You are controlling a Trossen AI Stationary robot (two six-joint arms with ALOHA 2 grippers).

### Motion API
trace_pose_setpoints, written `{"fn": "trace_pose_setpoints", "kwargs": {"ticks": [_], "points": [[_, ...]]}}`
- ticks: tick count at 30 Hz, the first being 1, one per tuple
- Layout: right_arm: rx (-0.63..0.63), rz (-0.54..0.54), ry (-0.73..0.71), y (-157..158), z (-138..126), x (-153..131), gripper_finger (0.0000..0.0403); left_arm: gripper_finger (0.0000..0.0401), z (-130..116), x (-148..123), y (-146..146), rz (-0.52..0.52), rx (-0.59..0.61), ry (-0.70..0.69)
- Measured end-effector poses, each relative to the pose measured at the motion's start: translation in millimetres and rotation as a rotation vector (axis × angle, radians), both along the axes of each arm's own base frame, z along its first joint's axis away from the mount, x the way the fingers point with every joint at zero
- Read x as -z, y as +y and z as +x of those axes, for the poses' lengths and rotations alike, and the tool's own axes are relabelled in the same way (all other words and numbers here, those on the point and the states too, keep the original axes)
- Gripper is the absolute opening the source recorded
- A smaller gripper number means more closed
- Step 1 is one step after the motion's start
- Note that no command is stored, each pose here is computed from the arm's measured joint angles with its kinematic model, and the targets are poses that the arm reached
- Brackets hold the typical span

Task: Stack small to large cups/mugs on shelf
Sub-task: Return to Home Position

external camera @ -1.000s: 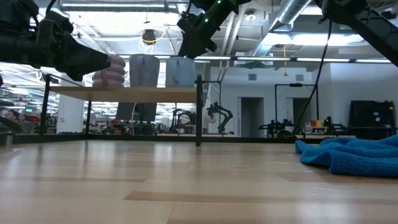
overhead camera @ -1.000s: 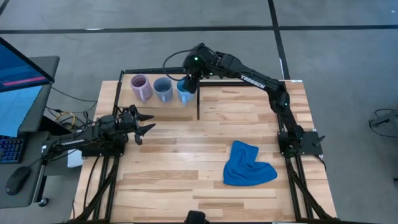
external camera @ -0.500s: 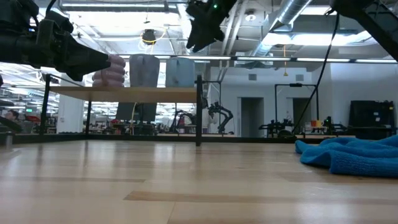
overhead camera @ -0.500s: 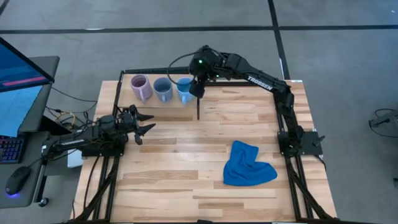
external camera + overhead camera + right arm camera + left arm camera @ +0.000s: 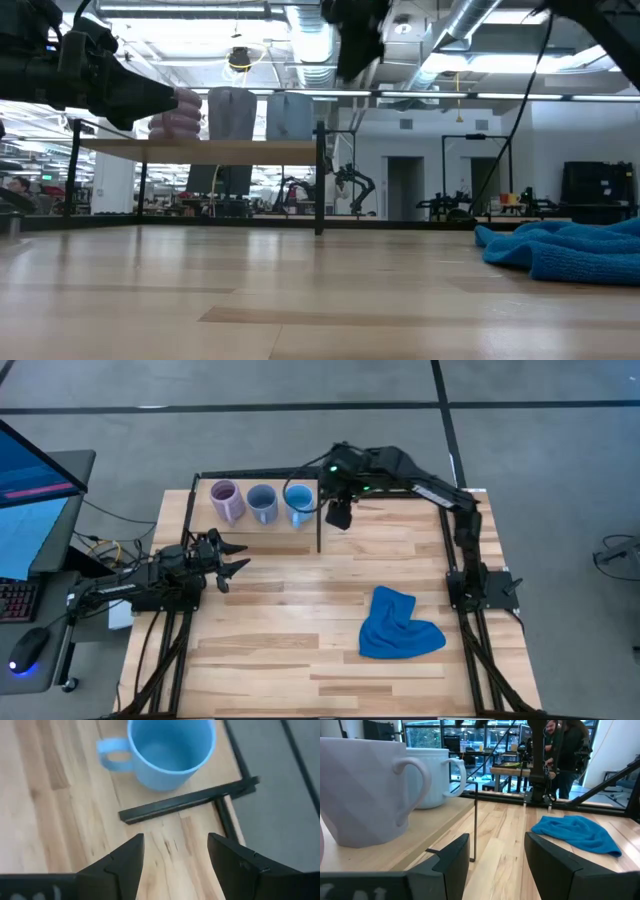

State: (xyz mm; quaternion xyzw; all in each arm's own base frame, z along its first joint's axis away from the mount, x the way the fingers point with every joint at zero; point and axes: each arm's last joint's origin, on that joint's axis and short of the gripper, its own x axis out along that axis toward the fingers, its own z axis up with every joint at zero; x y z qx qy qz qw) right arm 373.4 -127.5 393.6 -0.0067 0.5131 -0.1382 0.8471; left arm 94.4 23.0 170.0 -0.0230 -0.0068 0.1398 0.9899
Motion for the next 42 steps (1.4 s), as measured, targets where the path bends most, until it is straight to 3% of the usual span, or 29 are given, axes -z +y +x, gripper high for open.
{"fn": "trace_pose_setpoints", "kwargs": {"ticks": [9,16,27,33,42], "points": [[-0.119,-0.115,-0.286,37,-44,-72,0.0242,0.018,0,0,0,0.0,0.0,0.0],[-0.133,-0.133,-0.345,50,-77,-79,0.0242,0.018,0,0,0,0.0,0.0,0.0],[-0.104,-0.177,-0.473,55,-123,-1,0.0242,0.018,0,0,0,0.0,0.0,0.0],[-0.119,-0.136,-0.674,63,-160,49,0.0242,0.018,0,0,0,0.0,0.0,0.0],[-0.141,-0.188,-0.862,75,-199,137,0.0242,0.018,0,0,0,0.001,0.0,0.001]]}}
